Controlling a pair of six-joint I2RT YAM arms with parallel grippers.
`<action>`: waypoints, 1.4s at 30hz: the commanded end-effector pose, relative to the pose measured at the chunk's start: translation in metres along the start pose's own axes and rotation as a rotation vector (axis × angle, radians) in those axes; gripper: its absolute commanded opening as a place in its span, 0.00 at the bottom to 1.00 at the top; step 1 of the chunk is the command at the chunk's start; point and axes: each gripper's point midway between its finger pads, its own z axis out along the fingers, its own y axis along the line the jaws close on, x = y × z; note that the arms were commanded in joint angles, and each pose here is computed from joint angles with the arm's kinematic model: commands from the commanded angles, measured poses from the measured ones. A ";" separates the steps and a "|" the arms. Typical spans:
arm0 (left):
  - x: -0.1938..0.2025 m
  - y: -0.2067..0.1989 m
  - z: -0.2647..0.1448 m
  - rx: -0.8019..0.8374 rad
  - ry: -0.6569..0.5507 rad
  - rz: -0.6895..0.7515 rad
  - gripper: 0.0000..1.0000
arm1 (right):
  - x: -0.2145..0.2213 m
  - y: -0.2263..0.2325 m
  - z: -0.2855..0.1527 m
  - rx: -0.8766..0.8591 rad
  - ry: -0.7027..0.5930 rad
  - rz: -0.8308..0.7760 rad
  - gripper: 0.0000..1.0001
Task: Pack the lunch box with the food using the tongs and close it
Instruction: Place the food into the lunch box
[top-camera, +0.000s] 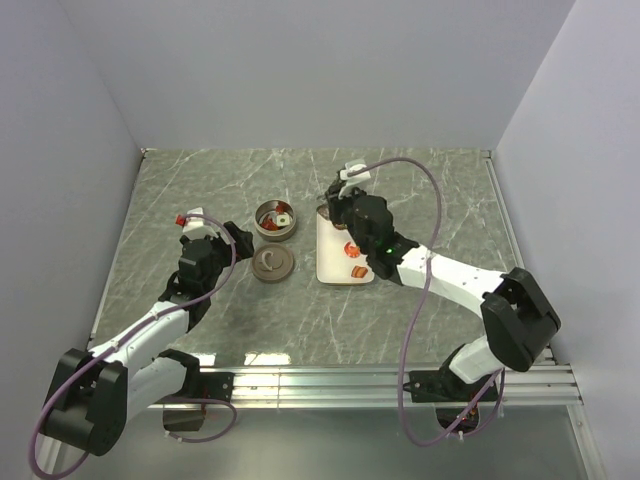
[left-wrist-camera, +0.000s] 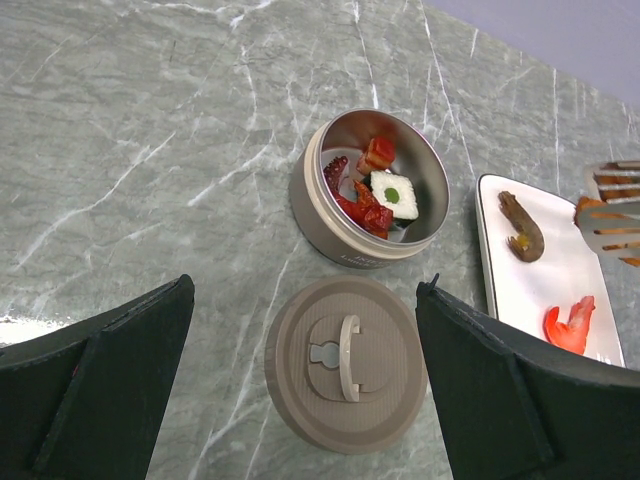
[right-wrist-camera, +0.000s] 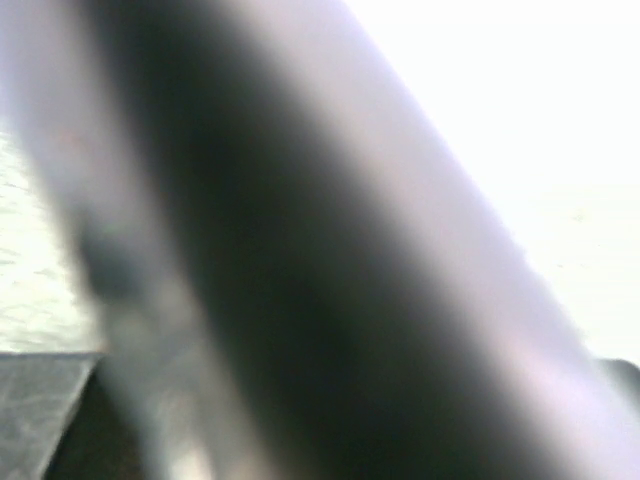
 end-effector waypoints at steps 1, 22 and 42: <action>-0.028 -0.014 0.001 0.037 -0.079 -0.011 1.00 | -0.047 0.032 0.006 -0.080 -0.155 0.047 0.23; -0.028 -0.015 0.000 0.040 -0.074 -0.015 0.99 | -0.043 0.129 0.072 -0.279 -0.186 0.100 0.25; -0.026 -0.013 -0.001 0.034 -0.070 -0.016 0.99 | -0.040 0.122 0.074 -0.237 -0.185 0.081 0.53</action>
